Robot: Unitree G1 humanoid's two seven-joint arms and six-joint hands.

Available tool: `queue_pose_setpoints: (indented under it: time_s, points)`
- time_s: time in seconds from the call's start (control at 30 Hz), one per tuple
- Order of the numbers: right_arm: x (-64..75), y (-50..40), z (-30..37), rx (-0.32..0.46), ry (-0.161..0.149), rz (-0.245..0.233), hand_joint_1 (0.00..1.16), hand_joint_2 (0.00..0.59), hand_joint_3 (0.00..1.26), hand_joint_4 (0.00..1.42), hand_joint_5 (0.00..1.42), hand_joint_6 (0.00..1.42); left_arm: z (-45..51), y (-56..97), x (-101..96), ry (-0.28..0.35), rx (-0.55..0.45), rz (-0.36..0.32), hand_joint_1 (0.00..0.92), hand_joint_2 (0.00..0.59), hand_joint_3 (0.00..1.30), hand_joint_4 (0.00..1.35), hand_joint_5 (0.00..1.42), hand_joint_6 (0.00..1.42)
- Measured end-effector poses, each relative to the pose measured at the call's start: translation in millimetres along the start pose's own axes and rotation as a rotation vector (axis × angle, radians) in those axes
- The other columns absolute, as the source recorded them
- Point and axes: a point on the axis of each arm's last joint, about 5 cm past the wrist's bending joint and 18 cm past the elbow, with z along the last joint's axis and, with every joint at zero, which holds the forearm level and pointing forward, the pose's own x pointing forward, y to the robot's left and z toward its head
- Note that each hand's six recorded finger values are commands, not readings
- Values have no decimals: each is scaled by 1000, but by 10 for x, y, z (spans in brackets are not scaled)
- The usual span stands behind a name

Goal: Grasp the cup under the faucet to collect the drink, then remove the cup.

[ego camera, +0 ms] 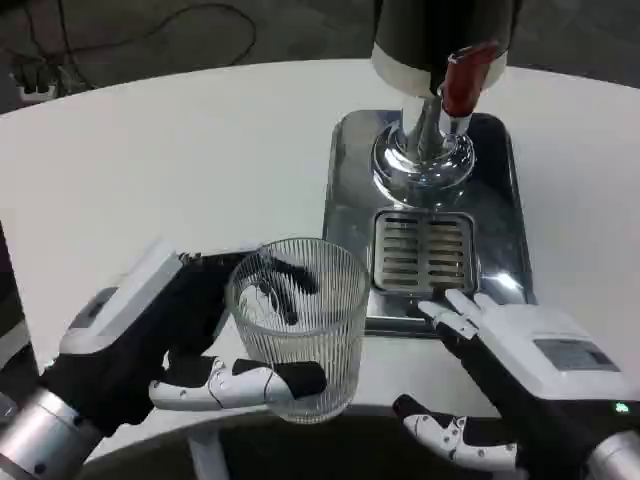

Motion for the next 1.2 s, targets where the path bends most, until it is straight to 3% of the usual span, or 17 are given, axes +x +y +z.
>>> queue_pose_setpoints:
  time_s: [0.83, 1.2]
  points:
    - [-15, -5, -10, 5, 11, -4, 407, 390, 106, 0, 0, 0, -2, -20, 20, -4, -11, 4, 554, 280, 1036, 1244, 1424, 1424]
    - [-79, -50, -19, 24, 31, -42, 408, 390, 106, 0, 0, 0, -67, -9, 102, 6, -18, 12, 554, 280, 1036, 1244, 1424, 1424]
